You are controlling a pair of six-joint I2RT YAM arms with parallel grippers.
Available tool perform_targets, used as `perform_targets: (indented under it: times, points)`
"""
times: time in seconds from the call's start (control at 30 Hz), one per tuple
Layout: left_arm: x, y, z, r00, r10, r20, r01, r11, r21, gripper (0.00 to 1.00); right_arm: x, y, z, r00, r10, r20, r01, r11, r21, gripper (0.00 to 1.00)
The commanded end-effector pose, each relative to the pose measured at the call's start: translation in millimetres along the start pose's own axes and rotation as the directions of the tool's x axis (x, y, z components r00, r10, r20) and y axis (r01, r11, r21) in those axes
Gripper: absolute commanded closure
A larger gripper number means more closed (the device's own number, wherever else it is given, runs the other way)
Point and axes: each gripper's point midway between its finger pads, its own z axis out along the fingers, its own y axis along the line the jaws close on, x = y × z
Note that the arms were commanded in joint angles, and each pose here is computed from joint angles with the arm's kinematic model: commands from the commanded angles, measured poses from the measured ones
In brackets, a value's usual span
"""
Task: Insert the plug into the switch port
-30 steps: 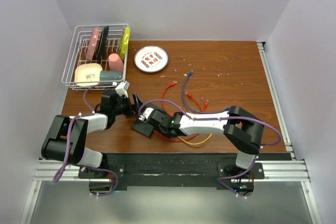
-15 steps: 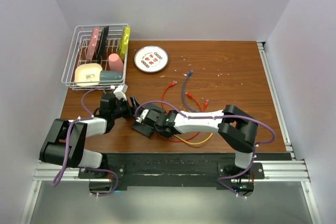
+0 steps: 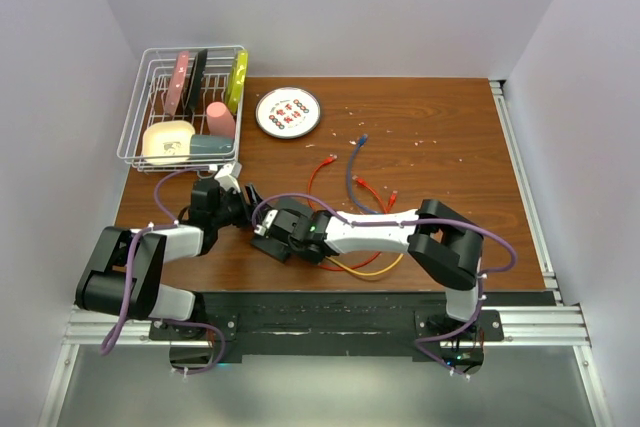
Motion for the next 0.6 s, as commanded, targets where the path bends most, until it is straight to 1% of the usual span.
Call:
perform_targets:
  times: [0.0,0.03,0.07,0.57]
  points:
    - [10,4,-1,0.999,-0.037,-0.02,0.037,0.999,-0.007,0.38,-13,1,-2,1.0,-0.007,0.016,0.007,1.0,0.004,1.0]
    - [11,4,-1,0.999,-0.038,-0.021,0.038,0.999,-0.006,0.38,-12,1,-1,1.0,-0.012,0.011,0.012,1.0,0.008,1.0]
    - [11,4,-1,0.999,-0.039,-0.02,0.038,0.999,-0.005,0.38,-12,0,-1,1.0,0.018,0.011,-0.018,1.0,0.016,1.0]
    - [13,4,0,0.999,-0.037,-0.027,0.037,0.999,0.005,0.4,-26,-7,-4,0.997,0.07,0.042,-0.072,0.996,0.059,1.0]
